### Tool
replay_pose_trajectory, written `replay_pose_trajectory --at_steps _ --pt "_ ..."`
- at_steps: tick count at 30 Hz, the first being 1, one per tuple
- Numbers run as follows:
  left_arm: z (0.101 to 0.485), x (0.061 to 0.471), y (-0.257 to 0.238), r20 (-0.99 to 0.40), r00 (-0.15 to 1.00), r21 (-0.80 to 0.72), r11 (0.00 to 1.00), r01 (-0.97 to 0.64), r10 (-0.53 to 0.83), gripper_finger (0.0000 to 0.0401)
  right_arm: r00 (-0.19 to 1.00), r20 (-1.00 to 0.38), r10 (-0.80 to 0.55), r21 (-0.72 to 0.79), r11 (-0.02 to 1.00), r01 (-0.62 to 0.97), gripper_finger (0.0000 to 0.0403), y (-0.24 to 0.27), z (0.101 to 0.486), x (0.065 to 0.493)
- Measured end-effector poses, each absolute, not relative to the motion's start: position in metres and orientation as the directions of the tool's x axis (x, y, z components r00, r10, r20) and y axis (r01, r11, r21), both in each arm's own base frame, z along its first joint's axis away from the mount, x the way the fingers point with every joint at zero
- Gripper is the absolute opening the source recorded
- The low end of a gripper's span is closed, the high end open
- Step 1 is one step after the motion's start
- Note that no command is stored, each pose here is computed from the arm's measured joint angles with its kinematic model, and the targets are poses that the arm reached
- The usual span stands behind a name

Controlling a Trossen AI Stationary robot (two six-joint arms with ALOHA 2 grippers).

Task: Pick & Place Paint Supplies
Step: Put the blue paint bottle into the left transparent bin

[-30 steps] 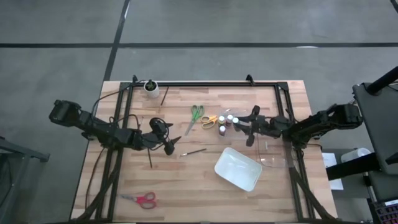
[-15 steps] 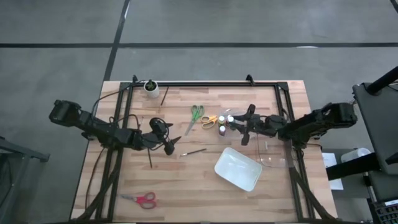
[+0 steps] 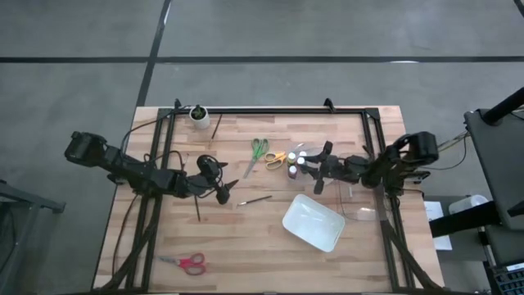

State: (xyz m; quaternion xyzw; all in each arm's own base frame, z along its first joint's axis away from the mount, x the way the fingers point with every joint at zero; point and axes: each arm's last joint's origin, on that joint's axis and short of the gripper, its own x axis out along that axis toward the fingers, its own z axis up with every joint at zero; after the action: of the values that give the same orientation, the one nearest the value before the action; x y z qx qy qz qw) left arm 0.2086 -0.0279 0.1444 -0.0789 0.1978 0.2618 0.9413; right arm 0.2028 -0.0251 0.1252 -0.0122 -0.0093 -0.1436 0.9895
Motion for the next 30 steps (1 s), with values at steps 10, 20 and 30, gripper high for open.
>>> replay_pose_trajectory --at_steps 10,20,30 --pt "0.144 0.209 -0.028 -0.414 0.784 -0.045 0.85 -0.524 0.462 0.0388 0.959 0.023 -0.282 -0.039 0.958 0.283 0.0105 -0.025 0.126 0.199" --pt "0.144 0.209 -0.028 -0.414 0.785 -0.045 0.85 -0.524 0.462 0.0388 0.96 -0.032 -0.279 -0.03 0.96 0.278 0.0115 -0.025 0.115 0.205" --pt "0.144 0.209 -0.028 -0.414 0.785 -0.045 0.851 -0.524 0.461 0.0388 0.958 -0.065 -0.279 -0.018 0.96 0.278 0.0128 -0.026 0.107 0.213"
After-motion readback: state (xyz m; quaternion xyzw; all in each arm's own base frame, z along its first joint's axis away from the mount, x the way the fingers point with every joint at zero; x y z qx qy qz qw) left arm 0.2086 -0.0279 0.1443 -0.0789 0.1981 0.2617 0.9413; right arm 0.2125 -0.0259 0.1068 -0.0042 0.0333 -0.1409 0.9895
